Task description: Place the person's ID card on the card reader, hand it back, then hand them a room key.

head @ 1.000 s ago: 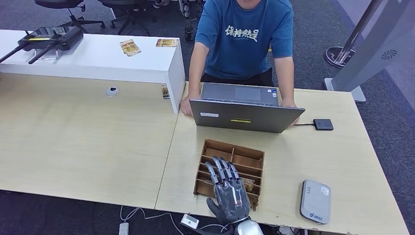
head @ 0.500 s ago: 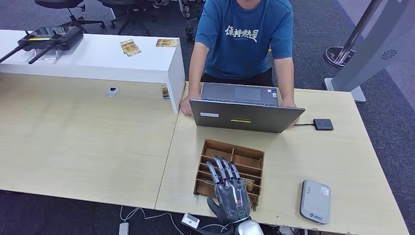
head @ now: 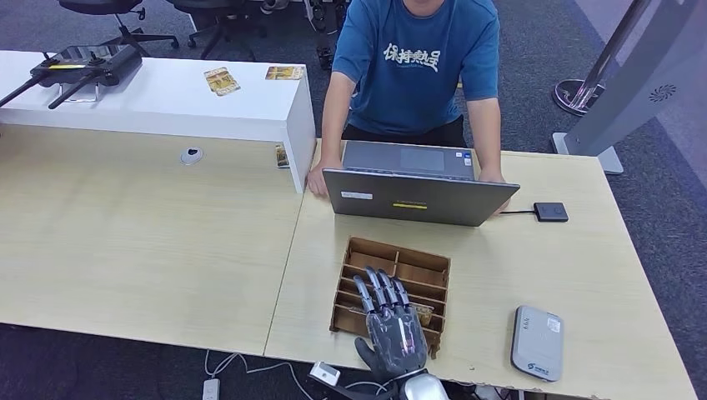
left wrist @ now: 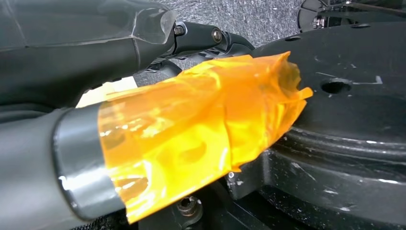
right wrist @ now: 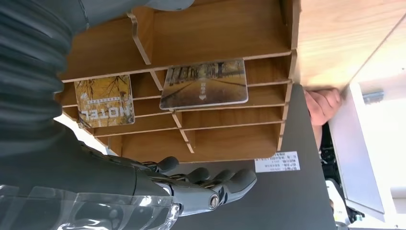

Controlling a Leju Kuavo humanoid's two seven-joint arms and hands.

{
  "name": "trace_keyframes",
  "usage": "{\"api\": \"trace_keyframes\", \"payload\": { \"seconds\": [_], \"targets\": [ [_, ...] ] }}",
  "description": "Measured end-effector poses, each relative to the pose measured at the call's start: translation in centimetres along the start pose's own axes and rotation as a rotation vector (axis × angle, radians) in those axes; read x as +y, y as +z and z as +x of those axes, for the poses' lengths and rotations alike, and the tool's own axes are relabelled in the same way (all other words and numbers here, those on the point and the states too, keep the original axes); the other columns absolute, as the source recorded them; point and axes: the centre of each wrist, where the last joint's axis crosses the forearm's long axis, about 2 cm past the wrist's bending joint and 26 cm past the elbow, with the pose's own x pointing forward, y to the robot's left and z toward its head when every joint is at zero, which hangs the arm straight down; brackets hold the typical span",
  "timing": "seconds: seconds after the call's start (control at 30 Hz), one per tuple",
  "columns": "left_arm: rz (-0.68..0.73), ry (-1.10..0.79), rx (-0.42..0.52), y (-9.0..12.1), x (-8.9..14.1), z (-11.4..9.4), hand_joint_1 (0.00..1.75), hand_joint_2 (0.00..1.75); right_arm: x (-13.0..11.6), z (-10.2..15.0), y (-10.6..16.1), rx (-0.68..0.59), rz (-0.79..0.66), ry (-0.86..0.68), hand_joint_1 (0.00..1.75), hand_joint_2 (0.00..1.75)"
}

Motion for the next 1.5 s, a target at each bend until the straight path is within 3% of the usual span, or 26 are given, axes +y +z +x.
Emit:
{"api": "trace_keyframes", "payload": {
  "seconds": [0.9,0.93,1.03,1.07,1.1,1.3,1.5],
  "targets": [
    [0.001,0.009,-0.001,0.0,-0.01,0.0,0.0,0.0,0.34,-0.08,0.02,0.022,0.065,-0.032,0.02,1.75],
    [0.001,0.009,-0.001,0.0,-0.01,0.0,0.0,0.0,0.34,-0.08,0.02,0.021,0.066,-0.034,0.2,1.75],
    [0.001,0.009,-0.001,0.0,-0.02,-0.01,0.0,0.0,0.34,-0.08,0.02,0.019,0.065,-0.039,1.28,1.75],
    [0.001,0.01,-0.001,0.0,-0.03,-0.01,0.0,0.0,0.34,-0.08,0.02,0.019,0.065,-0.04,1.52,1.75],
    [0.001,0.01,-0.001,0.0,-0.03,-0.01,0.0,0.0,0.34,-0.08,0.02,0.018,0.064,-0.042,1.61,1.75],
    [0.001,0.011,-0.001,0.0,-0.03,-0.01,0.0,0.0,0.29,-0.07,0.01,0.014,0.06,-0.052,1.65,1.75],
    [0.001,0.011,-0.001,0.0,-0.04,-0.01,0.0,0.0,0.13,-0.01,-0.06,0.011,0.047,-0.059,1.55,1.75]
  ]
}}
